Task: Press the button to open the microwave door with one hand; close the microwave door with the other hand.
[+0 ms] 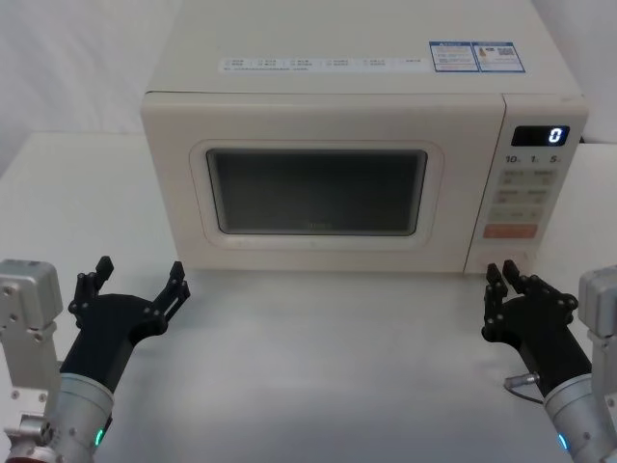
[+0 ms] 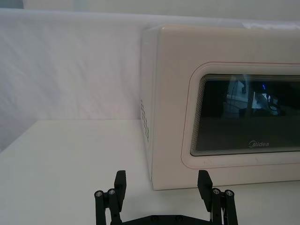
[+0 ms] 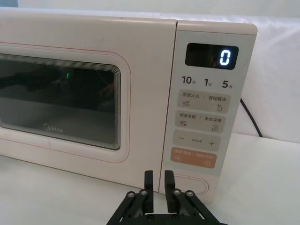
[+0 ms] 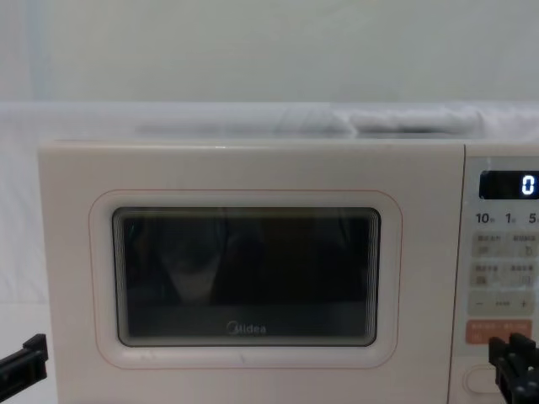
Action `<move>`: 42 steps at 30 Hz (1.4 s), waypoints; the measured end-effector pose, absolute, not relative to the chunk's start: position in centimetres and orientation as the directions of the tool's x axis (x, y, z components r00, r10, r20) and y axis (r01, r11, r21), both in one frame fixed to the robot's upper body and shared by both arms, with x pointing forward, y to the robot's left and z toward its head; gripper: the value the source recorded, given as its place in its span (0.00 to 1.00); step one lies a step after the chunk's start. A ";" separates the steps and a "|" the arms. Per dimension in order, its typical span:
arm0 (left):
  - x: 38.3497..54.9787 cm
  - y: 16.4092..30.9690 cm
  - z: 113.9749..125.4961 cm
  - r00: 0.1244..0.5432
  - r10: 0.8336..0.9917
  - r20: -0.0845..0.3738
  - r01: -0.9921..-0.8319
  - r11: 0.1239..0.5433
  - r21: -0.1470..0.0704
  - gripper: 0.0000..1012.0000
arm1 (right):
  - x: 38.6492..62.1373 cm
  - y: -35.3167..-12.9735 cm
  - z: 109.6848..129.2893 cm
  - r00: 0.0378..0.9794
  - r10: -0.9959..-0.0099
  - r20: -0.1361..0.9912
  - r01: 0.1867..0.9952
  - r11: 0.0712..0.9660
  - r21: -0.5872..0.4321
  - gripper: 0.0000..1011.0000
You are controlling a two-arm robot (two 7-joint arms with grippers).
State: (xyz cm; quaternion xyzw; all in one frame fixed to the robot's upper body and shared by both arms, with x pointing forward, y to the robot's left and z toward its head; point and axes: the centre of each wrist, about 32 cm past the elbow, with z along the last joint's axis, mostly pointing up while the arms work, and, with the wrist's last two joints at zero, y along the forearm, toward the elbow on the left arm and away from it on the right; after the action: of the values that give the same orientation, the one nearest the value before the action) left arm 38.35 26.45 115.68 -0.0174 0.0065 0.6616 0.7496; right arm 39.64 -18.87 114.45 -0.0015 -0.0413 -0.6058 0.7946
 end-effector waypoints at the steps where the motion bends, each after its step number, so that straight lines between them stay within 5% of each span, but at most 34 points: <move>1: 38.4 26.5 115.7 0.125 0.992 -0.033 -0.992 0.124 -0.018 0.99 | 39.6 -18.9 114.4 0.263 -0.963 0.067 0.963 0.266 0.048 0.16; 6: 38.4 26.5 115.7 0.124 0.992 -0.033 -0.992 0.124 -0.018 0.99 | 39.6 -18.9 114.4 0.263 -0.963 0.067 0.963 0.266 0.048 0.00; 29: 38.4 26.5 115.7 0.125 0.992 -0.033 -0.992 0.124 -0.018 0.99 | 39.6 -18.9 114.5 0.263 -0.962 0.068 0.963 0.267 0.048 0.00; 42: 38.4 26.5 115.7 0.125 0.992 -0.033 -0.992 0.124 -0.018 0.99 | 39.5 -19.9 116.4 0.265 -0.964 -0.013 0.962 0.264 0.071 0.00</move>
State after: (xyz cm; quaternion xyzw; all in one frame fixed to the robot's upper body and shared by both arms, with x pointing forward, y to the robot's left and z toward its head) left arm 38.35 26.45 115.68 -0.0174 0.0064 0.6616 0.7496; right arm 39.52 -19.91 116.41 0.0325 -0.0163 -0.6060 0.7947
